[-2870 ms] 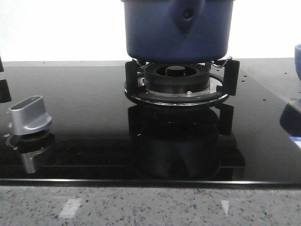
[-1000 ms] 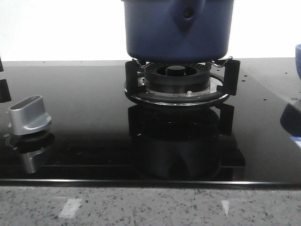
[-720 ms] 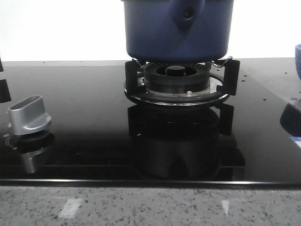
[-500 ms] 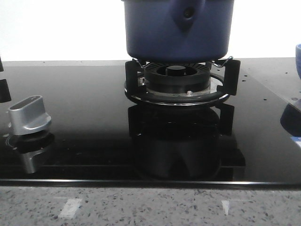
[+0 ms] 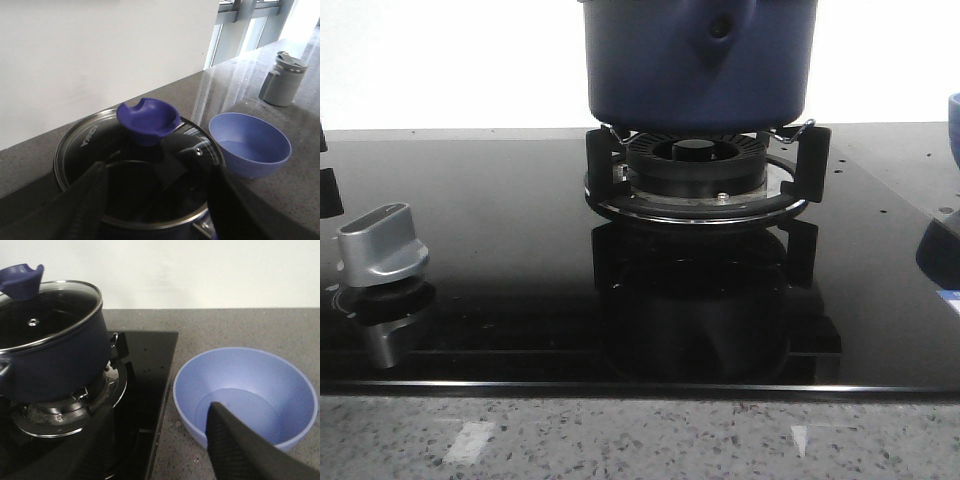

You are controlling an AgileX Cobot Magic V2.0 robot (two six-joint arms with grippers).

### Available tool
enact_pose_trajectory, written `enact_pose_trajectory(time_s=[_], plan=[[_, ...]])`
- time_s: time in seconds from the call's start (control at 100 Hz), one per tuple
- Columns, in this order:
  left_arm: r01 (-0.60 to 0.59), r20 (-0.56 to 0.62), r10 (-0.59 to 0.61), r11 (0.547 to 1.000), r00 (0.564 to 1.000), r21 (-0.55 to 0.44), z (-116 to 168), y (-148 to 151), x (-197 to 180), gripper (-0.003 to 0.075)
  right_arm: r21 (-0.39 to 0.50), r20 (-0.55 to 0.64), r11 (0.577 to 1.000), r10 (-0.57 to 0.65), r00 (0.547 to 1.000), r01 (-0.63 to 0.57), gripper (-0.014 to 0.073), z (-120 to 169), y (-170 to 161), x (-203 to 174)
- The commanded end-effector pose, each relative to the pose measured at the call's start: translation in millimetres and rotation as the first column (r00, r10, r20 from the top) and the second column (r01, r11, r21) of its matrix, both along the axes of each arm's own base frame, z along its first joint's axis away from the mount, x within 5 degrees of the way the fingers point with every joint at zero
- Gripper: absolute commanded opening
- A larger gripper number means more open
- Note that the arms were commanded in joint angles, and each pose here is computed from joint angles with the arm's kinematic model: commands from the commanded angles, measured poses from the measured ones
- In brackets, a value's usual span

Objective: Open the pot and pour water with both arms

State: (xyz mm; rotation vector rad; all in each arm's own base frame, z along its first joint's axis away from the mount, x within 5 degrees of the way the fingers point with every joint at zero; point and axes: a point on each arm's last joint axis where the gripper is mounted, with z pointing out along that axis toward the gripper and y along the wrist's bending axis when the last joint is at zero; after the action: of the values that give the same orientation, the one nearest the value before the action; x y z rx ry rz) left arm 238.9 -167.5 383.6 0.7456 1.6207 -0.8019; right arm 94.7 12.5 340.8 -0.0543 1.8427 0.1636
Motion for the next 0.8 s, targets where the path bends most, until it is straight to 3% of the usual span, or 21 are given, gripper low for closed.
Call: enact_pose_trajectory(time_s=[0.0, 0.25, 0.51, 0.79], plan=[[0.064, 0.042, -0.062, 0.996, 0.997, -0.067, 24, -9, 2, 0.0407, 0.028, 0.033, 0.999, -0.030, 0.999, 0.029, 0.0372, 12, -3, 10], [0.107, 0.050, -0.104, 0.993, 0.993, -0.058, 25, -20, 16, 0.0413, 0.055, -0.118, 0.997, -0.044, 0.992, 0.051, 0.0372, 8, -6, 44], [0.114, 0.082, -0.112, 0.993, 0.990, -0.020, 20, -23, 23, 0.0413, 0.054, -0.168, 0.985, -0.151, 0.974, 0.162, 0.0372, 12, -26, 66], [0.129, 0.085, -0.127, 0.991, 0.988, -0.022, 5, -32, 38, 0.0418, 0.043, -0.162, 0.984, -0.163, 0.973, 0.172, 0.0372, 11, -28, 69]])
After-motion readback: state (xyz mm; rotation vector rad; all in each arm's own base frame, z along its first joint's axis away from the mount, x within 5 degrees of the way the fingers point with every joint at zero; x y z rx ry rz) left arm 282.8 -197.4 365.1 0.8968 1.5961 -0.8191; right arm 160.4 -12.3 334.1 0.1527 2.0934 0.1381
